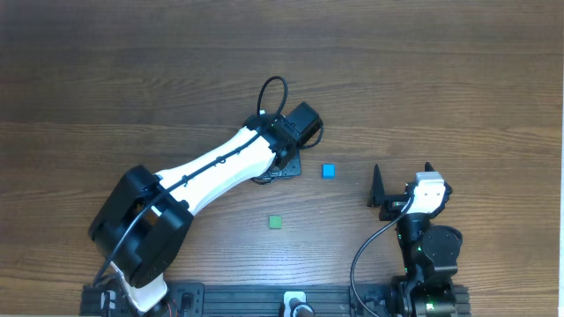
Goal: Stack Cubes
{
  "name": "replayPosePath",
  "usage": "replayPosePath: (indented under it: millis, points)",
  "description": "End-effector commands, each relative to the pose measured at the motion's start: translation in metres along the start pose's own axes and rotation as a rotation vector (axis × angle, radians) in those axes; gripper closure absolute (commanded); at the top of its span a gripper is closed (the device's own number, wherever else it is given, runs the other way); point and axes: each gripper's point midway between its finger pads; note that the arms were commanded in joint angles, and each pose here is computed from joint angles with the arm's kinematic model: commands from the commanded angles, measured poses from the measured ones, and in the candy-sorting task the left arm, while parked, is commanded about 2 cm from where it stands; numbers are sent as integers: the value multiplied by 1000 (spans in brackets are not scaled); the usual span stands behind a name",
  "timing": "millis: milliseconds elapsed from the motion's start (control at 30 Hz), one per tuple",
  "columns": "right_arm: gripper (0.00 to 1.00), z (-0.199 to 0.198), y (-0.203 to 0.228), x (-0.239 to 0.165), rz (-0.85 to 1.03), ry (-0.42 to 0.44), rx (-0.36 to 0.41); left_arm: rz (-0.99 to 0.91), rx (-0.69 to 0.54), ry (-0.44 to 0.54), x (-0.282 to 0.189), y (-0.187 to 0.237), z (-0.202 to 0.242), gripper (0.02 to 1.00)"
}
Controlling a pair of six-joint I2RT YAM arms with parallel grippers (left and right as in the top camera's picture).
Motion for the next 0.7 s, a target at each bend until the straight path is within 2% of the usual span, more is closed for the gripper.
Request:
replayPosePath:
  millis: [33, 700]
  points:
    - [7, 3, 2, 0, -2, -13, -1, -17, -6, -10, 1, -3, -1, 915]
    - [7, 3, 2, 0, -2, -13, -1, -15, -6, -17, 7, -4, -2, 919]
Point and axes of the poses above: each gripper's point midway between its finger pads, its own x axis out along the fingers, its own z axis along the line the jaws close on, y = z × x, and after that the axes turned 1 degree about x, right-handed
